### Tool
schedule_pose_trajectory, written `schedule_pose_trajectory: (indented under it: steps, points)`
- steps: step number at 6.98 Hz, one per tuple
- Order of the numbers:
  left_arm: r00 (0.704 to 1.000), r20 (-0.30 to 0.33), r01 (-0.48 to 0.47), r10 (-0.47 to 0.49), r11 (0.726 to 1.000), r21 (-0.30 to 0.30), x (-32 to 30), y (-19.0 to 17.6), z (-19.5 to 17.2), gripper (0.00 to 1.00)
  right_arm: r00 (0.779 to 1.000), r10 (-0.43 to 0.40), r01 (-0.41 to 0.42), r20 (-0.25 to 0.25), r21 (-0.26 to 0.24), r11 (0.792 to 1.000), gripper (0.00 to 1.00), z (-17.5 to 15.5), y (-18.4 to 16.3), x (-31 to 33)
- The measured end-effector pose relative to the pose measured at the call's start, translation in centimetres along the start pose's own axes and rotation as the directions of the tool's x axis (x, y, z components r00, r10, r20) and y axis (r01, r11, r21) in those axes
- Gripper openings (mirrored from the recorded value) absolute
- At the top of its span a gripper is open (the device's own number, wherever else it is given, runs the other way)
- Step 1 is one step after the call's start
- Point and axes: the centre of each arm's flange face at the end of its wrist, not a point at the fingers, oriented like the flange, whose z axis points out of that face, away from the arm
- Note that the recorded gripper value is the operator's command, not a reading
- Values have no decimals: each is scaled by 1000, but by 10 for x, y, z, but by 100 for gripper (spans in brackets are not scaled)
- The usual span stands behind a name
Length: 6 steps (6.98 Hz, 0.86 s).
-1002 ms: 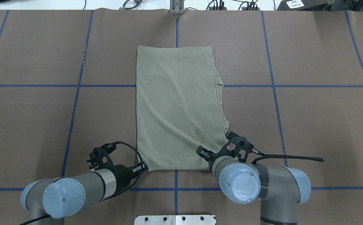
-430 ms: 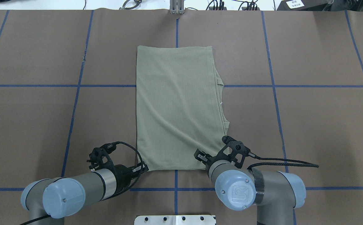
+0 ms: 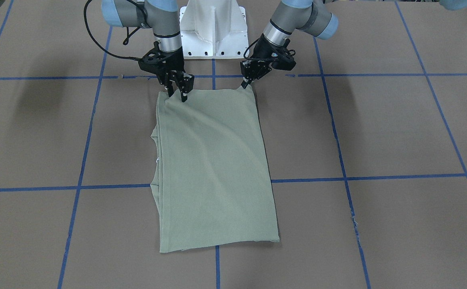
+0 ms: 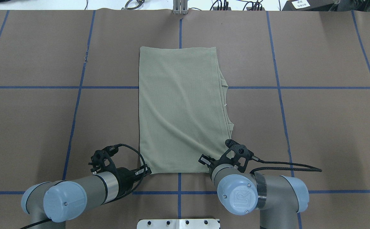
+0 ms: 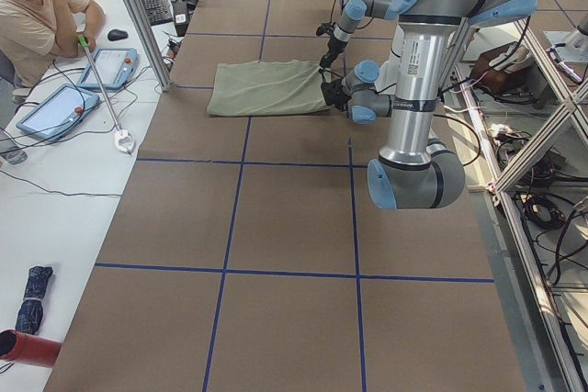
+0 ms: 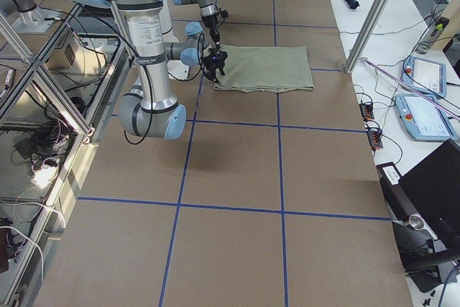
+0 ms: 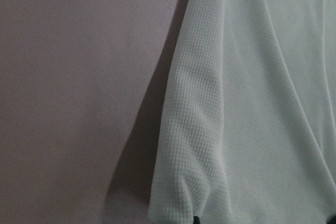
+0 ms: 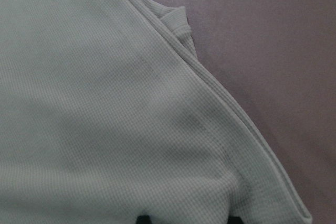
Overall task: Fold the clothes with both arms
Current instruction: 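Move both grippers to the near edge of the folded shirt and grasp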
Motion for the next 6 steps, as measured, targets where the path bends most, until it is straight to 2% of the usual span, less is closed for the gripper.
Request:
schedule_pose_trajectory:
  steps: [1, 6]
  points:
    - [1000, 0, 0, 0, 1000, -1, 0, 0, 0, 0, 1000, -1, 1, -1, 0, 1000, 0, 0, 1, -1]
    - [1000, -6, -4, 4, 1000, -2, 2, 0, -2, 0, 1000, 2, -2, 20, -7, 1000, 0, -13, -4, -9]
